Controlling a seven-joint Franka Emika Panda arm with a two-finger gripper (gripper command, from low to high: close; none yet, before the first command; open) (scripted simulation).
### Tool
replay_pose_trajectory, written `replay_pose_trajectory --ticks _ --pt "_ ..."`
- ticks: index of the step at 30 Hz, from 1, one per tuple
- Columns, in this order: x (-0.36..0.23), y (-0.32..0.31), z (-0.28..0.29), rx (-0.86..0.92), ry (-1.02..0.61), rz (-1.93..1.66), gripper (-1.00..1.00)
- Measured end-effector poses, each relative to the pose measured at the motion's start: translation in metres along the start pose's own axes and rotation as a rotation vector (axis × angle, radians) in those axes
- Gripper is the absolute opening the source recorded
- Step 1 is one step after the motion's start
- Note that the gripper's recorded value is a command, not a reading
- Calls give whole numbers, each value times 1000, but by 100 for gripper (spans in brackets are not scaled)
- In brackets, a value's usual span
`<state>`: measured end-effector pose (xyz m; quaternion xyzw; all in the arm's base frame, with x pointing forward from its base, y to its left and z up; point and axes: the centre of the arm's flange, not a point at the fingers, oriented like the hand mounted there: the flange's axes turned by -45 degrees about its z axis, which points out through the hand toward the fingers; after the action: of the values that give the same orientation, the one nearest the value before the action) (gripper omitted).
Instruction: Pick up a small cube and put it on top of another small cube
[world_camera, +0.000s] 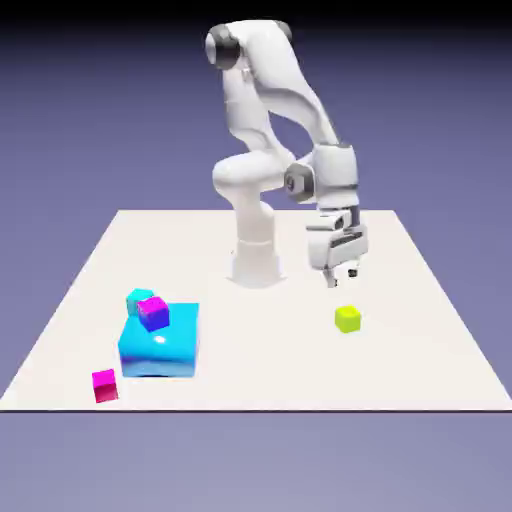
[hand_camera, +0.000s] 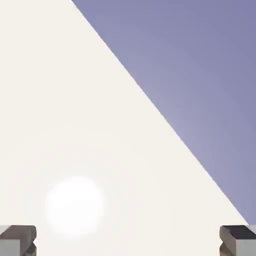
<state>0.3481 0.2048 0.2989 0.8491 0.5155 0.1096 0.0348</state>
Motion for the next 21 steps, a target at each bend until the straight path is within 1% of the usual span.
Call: replay_pose_trajectory --ticks 8,15,17,21 --pt "15 -88 51 66 -203 -455 0" --pt "6 -156 88 79 -392 -846 0" --pt "5 -156 90 80 -400 -854 0" --pt "-6 -155 129 77 -401 -854 0"
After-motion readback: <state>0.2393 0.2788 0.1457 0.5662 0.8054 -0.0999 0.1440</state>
